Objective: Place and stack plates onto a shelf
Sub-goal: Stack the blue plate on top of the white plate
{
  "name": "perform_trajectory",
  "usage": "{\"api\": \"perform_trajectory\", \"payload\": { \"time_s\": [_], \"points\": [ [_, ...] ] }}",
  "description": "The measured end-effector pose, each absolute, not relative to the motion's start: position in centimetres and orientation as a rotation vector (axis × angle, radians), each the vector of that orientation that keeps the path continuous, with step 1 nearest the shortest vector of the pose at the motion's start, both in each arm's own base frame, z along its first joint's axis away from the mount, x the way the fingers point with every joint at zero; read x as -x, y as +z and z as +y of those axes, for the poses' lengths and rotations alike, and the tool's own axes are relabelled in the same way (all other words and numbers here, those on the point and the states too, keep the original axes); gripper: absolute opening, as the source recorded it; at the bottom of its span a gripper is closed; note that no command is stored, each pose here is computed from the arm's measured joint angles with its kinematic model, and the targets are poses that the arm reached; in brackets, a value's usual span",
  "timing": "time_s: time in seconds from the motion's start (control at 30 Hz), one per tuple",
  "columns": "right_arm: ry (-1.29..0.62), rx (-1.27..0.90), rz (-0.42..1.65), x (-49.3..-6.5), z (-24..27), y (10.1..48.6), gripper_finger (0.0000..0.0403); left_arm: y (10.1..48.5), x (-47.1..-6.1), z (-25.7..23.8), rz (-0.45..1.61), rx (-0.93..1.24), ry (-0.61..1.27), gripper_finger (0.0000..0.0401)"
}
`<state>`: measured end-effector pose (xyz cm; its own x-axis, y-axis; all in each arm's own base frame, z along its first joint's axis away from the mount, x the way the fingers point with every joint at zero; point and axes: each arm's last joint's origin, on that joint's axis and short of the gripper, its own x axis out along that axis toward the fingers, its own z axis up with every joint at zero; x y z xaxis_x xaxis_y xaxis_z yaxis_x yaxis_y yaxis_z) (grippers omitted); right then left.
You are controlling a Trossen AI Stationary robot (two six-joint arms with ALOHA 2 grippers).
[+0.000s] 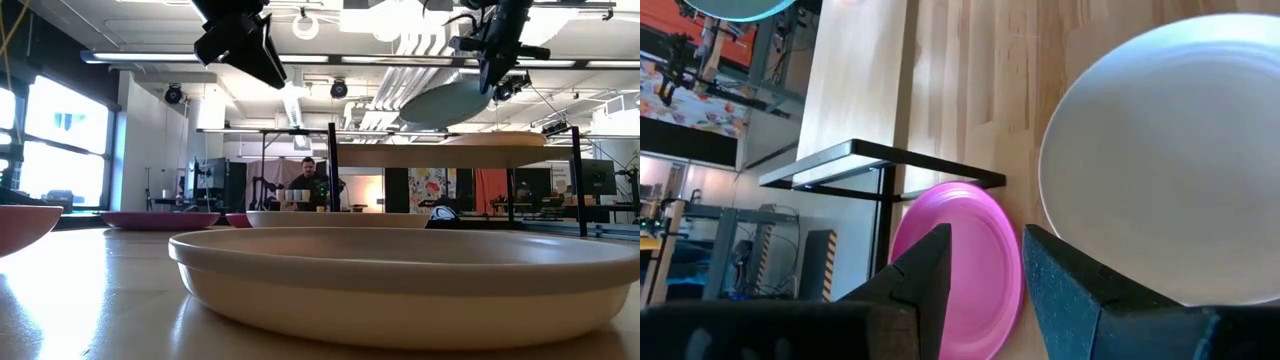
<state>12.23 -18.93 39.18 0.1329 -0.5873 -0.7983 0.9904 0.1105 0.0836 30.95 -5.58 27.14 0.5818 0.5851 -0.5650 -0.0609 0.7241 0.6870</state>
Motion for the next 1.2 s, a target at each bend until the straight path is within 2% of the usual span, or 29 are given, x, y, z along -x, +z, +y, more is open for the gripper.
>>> {"api": "perform_trajectory", "payload": {
  "time_s": [0.37, 0.83, 1.2],
  "points": [
    [-1.329, -0.729, 0.769, -11.9, -18.5, 38.8, 0.0, 27.1, -31.0, -5.6, 0.876, -0.668, 0.414, 0.0117],
    [-1.142, -0.728, 0.794, -14.2, -16.8, 38.8, 0.0, 27.2, -31.0, -5.1, 0.879, -0.653, 0.436, 0.0117],
    [-1.002, -0.687, 0.766, -15.8, -16.1, 39.1, 0.0, 27.1, -31.1, 1.5, 1.0, -0.658, 0.649, 0.0117]
  ]
}}
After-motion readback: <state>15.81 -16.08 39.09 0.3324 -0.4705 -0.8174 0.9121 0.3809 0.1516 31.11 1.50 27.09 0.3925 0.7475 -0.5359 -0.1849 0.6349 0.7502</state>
